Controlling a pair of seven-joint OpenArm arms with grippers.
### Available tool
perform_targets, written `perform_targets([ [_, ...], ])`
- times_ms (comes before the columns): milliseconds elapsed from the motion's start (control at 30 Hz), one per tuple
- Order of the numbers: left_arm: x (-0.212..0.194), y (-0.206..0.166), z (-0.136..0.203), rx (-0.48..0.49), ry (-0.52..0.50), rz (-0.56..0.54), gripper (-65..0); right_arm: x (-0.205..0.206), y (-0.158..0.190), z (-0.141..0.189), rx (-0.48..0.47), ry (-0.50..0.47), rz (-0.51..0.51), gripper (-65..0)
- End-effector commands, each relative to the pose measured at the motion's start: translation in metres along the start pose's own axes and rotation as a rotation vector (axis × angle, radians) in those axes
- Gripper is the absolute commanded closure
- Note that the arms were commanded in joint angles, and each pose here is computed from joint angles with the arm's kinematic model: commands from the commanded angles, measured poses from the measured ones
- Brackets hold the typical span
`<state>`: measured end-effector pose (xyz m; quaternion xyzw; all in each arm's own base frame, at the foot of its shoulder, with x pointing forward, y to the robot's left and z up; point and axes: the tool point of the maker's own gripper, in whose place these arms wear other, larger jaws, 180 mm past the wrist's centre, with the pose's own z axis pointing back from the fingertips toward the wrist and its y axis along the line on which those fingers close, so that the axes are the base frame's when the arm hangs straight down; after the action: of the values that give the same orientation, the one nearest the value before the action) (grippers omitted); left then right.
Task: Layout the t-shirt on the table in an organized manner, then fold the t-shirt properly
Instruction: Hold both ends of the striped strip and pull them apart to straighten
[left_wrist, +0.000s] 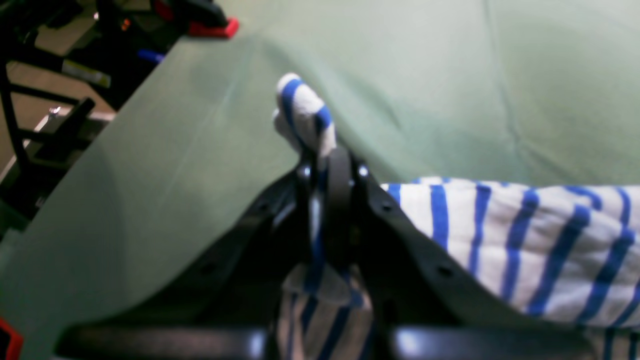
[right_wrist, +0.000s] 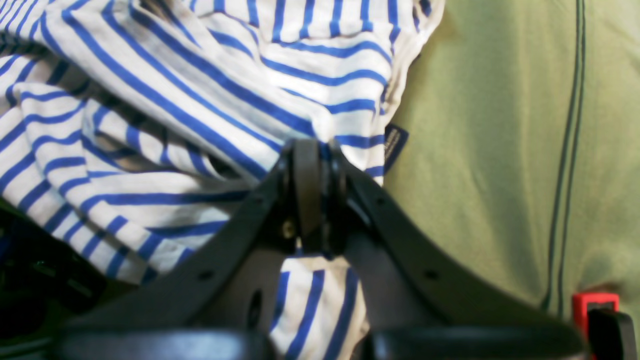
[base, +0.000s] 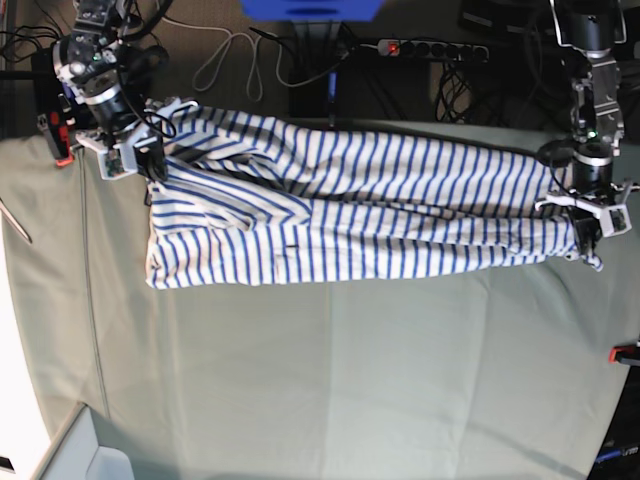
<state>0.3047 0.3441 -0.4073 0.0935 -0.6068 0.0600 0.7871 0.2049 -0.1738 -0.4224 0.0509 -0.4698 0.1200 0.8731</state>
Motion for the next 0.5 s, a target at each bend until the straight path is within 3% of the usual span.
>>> perform_targets([
  [0,0.021,0.005,-0.005,0.004,-0.064,-0.009,-0.5,0.01,-0.001,0.002,0.006,-0.042,0.003,0.0],
  [167,0.02,0.005,-0.004,0.009,-0.064,-0.003,-1.9,0.01,-0.001,0.002,0.006,-0.043,0.0,0.0],
  [200,0.019,0.006,-0.003,0.015,-0.062,-0.004,-4.9,0.01,-0.001,0.002,0.006,-0.043,0.0,0.0],
  [400,0.032,0.01,0.013,0.024,-0.113,0.133,-39.7,0.01,-0.001,0.002,0.006,-0.041,0.0,0.0],
  [467,0.042,0.011,0.019,0.026,-0.143,0.17,-42.2,0.01,0.0,0.001,0.007,-0.041,0.001,0.0],
])
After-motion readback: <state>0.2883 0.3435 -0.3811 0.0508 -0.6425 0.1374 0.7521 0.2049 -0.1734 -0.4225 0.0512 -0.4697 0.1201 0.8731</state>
